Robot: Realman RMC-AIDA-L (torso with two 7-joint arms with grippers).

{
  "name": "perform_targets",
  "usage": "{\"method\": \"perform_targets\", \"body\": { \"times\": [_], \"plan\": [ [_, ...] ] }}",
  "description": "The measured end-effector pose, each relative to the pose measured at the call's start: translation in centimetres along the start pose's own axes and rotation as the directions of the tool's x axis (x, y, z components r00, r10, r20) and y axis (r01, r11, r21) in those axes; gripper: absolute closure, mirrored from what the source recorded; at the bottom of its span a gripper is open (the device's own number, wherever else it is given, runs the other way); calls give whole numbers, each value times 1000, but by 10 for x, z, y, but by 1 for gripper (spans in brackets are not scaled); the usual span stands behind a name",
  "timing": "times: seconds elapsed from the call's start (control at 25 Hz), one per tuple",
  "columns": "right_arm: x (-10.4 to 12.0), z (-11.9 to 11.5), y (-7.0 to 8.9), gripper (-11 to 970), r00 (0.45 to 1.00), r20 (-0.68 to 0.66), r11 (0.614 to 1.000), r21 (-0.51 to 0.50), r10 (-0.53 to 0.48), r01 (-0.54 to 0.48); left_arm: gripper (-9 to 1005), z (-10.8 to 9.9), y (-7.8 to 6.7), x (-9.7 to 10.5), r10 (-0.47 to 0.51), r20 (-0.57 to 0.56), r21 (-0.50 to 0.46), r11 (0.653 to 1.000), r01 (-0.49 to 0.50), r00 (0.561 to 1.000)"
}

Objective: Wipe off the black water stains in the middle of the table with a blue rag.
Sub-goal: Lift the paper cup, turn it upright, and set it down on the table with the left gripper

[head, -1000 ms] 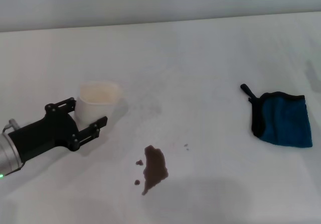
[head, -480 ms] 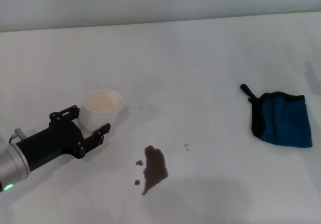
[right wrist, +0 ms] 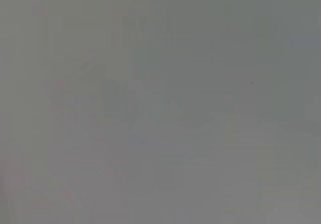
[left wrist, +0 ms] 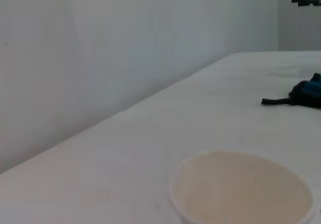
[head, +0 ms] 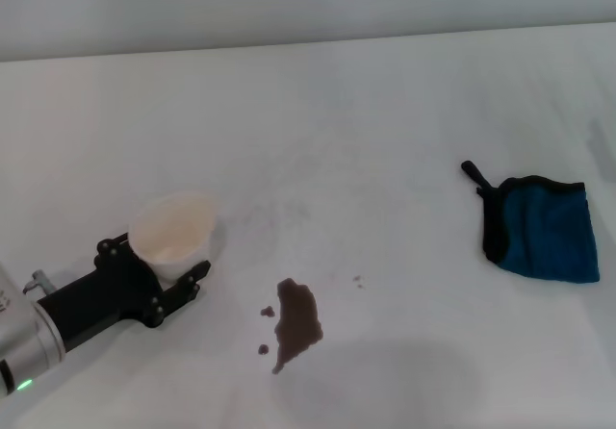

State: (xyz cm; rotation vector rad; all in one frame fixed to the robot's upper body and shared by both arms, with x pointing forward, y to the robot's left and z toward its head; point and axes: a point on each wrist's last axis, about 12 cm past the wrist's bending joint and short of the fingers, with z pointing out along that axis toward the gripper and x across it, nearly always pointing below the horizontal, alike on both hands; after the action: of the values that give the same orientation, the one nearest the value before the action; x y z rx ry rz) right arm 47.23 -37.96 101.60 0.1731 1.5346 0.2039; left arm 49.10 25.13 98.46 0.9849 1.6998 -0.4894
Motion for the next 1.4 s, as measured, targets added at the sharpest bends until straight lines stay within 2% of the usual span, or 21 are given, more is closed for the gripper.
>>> {"method": "perform_targets", "body": {
  "times": [0.24,0.48,0.68,0.92,1.12,1.4],
  "plan": [
    [0,2,0,295,1000,-5,1000,2,-1,1,388,-2,-1,3,-8,-9,-14,1000,8,1000],
    [1,3,0,296,1000,-9,1000,2,-1,1,328,-3,2,2,2,9,-63,998,-2,1000],
    [1,2,0,296,1000,-11,1000,5,0,0,180,-3,4,1,3,13,-72,997,-2,1000],
    [1,2,0,297,1000,-8,1000,6,1,-1,113,-4,3,1,0,21,-71,997,2,1000],
    [1,2,0,297,1000,-8,1000,5,1,-1,113,-11,-6,7,-28,31,-83,996,30,999],
    [1,3,0,298,1000,-9,1000,5,-3,3,113,-26,-15,17,-35,52,-147,988,42,998]
  ]
}}
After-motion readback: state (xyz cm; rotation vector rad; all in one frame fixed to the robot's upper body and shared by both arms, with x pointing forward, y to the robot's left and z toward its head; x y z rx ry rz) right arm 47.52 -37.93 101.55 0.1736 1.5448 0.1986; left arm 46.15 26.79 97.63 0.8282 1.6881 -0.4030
